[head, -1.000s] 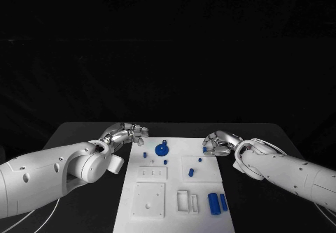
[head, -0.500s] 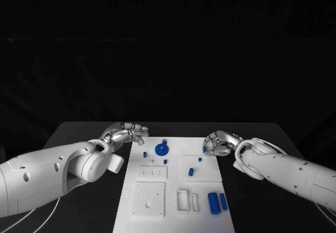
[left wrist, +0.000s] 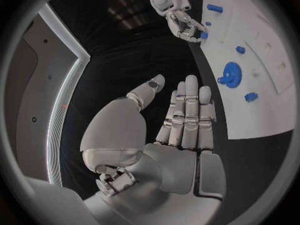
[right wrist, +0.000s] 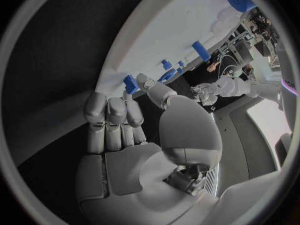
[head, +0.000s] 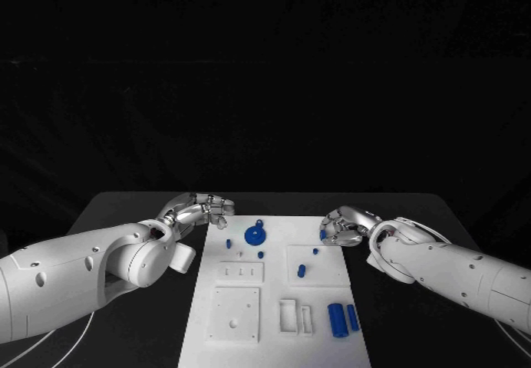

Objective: Assemble the parts on the task board

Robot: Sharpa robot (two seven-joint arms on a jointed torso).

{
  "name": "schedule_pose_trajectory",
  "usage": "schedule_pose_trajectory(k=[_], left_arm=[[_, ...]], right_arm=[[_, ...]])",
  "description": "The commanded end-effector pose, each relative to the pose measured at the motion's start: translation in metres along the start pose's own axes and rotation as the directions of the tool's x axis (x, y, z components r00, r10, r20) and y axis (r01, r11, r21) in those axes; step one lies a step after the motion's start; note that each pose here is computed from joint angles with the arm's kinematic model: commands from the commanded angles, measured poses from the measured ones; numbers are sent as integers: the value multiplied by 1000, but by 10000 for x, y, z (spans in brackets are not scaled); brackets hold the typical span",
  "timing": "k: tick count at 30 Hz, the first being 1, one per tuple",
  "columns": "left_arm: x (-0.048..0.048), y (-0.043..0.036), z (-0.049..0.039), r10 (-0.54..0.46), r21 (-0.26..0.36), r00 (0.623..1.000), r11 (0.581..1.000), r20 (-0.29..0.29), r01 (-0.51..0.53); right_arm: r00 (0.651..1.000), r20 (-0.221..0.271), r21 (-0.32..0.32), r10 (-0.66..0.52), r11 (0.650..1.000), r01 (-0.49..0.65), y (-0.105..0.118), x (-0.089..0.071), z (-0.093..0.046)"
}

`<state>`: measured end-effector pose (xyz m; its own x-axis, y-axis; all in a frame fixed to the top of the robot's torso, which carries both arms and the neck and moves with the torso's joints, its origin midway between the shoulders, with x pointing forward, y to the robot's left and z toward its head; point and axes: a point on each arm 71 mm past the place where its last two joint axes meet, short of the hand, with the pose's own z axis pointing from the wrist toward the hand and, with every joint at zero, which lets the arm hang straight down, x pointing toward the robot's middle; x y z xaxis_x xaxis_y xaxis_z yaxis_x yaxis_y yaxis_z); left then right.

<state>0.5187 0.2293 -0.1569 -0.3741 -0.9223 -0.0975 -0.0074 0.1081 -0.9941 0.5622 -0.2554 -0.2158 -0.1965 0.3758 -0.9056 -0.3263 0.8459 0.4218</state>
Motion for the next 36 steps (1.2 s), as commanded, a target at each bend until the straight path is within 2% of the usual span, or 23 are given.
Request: schedule_pose_trajectory(k=[1,18,36], left_arm=[[21,-14,1,-10,11,1000,1000,-16,10],[23,-12,0,-10,9,1000,1000,-16,10],[20,-10,-1,-10,6,1000,1000,-19,10]], right_arm=[[1000,-1,0,-14,1000,14,11,13,6],[997,43,19,-62,998,61,14,4,16],[997,41,5,-64,998,64,49,50,13]])
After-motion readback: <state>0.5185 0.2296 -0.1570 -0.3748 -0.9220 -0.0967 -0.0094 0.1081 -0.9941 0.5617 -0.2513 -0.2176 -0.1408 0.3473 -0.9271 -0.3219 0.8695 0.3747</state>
